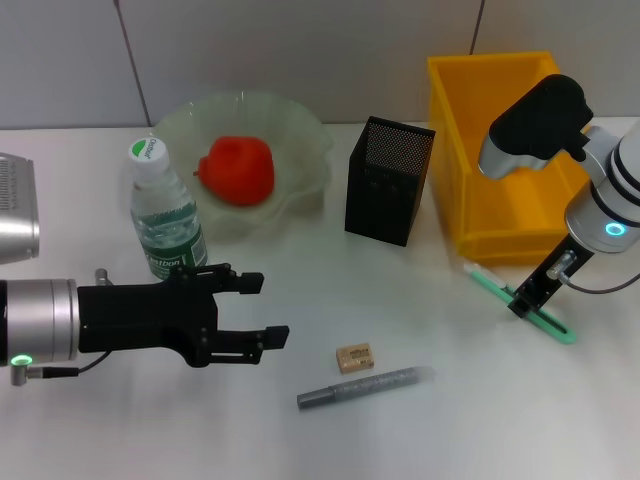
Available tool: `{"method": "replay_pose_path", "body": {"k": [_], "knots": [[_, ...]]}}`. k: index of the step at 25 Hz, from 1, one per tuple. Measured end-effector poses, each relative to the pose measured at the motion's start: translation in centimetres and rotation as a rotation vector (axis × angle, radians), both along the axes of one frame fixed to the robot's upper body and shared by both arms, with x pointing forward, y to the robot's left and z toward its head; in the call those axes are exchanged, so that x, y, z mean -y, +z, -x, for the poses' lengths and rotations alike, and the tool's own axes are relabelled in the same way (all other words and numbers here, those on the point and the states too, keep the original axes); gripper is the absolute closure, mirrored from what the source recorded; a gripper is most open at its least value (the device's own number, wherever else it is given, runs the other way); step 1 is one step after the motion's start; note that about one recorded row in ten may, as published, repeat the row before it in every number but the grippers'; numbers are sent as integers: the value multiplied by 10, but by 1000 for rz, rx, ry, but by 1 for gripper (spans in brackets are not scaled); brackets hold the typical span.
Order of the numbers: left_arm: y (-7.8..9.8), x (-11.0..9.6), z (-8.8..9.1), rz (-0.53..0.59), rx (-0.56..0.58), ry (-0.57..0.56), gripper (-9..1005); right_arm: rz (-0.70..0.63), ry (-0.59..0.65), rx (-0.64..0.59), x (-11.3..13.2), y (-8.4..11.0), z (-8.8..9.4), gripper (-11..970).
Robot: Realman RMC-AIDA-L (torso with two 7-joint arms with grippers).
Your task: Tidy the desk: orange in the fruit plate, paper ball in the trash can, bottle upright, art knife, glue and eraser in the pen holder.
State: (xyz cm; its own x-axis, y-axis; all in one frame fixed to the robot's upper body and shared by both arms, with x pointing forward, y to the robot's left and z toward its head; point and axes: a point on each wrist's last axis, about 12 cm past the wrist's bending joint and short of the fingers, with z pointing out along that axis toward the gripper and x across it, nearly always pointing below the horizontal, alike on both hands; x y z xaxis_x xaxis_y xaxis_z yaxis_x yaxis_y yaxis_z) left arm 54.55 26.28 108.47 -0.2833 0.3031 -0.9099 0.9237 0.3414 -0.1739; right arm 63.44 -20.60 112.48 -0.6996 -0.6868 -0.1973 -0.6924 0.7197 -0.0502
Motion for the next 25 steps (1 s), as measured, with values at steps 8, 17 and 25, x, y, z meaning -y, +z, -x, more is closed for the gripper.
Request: {"method": "replay_pose_path", "body": {"k": [8,17,25], "knots": [[0,0,0,0,-1,0,191,-2,-4,1,1,-1,0,717],[0,0,0,0,-1,2,191,0,-1,-1,0,-2,0,772],[0,0,0,-1,1,1,191,1,-1,-2,0,-2,0,770]]}}
